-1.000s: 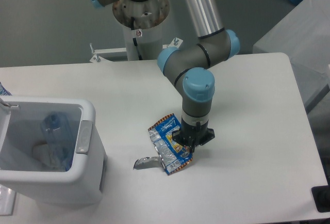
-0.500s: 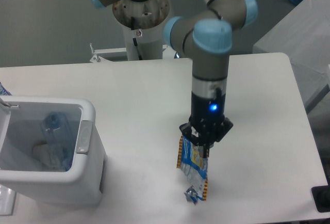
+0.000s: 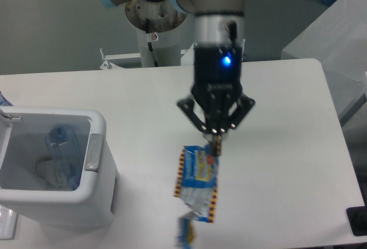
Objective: Place the trash in the trash can
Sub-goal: 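Carry the wrapper over the white bin and lower it in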
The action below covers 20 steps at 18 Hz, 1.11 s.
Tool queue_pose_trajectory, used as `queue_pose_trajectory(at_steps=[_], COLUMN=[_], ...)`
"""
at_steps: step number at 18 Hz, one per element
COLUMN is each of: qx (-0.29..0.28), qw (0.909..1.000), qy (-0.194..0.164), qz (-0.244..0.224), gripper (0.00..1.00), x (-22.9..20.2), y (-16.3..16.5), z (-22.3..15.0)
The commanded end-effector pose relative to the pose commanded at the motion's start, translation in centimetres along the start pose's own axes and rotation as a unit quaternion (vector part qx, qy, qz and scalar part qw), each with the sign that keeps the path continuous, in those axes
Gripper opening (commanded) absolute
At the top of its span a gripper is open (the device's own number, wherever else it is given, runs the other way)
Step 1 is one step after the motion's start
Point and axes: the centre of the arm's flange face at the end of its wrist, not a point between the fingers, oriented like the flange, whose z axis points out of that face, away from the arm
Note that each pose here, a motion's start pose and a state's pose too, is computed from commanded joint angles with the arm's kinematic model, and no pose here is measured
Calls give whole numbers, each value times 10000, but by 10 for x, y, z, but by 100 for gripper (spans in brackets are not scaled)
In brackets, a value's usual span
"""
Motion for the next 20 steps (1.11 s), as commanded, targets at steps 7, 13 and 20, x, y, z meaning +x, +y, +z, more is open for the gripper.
queue_pose_trajectory(at_steps=[7, 13, 20], qx=[-3, -201, -598], qw=[9963, 9865, 9597], qy=[682, 1059, 1312], qz=[518, 1233, 2410], gripper=[2, 2, 2], x=[103, 139, 147], y=[22, 49, 102], z=[-31, -20, 13])
